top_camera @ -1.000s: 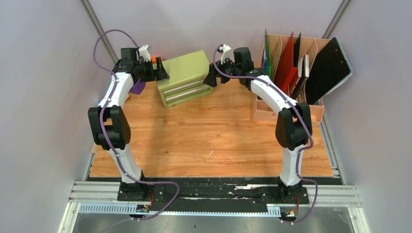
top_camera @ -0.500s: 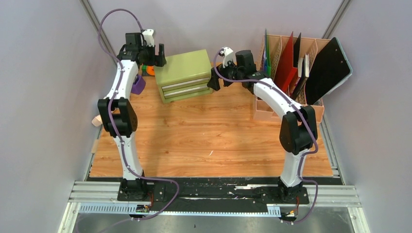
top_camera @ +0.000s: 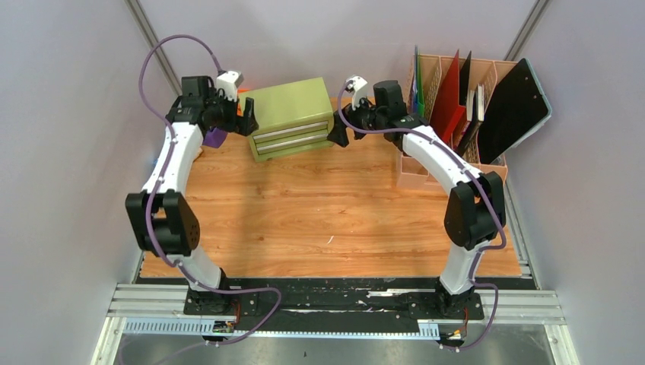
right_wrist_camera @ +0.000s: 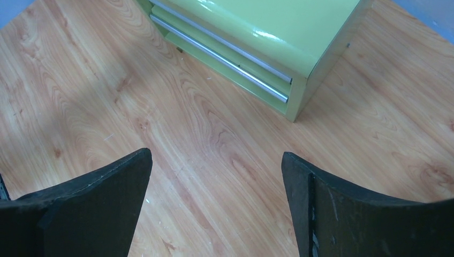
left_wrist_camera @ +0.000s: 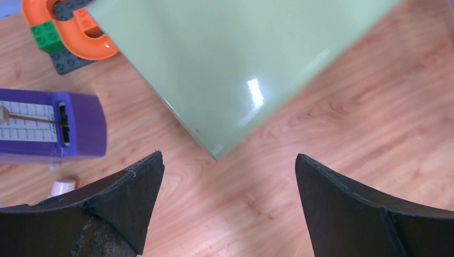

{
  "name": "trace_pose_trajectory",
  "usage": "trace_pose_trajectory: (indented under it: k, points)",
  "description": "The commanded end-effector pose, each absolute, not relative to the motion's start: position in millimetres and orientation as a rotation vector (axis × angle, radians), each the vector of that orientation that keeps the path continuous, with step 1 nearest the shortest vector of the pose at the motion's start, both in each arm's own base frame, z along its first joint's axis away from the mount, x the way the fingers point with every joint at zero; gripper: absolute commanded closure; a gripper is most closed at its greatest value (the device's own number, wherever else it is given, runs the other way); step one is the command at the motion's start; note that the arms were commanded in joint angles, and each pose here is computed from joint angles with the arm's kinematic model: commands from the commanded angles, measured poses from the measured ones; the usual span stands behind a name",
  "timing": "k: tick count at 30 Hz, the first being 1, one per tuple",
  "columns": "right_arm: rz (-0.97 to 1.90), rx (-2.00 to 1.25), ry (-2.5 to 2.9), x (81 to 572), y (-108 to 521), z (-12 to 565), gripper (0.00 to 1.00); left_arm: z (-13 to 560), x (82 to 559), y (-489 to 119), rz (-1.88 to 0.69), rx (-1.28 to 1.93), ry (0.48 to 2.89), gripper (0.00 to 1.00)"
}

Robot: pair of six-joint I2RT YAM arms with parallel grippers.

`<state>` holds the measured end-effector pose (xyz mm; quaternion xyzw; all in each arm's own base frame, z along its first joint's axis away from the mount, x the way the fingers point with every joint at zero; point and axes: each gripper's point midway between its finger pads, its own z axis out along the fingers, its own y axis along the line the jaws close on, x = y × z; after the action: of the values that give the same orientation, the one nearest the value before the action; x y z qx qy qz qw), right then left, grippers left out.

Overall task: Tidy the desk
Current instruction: Move the storage box to the corner of the board.

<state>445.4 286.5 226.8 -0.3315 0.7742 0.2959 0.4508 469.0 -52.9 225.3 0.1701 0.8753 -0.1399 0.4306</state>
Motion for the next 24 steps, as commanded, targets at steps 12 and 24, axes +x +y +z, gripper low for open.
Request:
trace_pose_trajectory:
  k: [12,24]
  points:
    - [0.733,-0.887,1.813,430.8,279.4,267.9,0.05,206.9,468.4,-38.4,-0.137,0.698,2.103,0.00]
    - [0.671,-0.878,1.797,414.2,263.1,301.3,0.00,201.6,528.1,13.7,0.209,0.531,2.099,0.00]
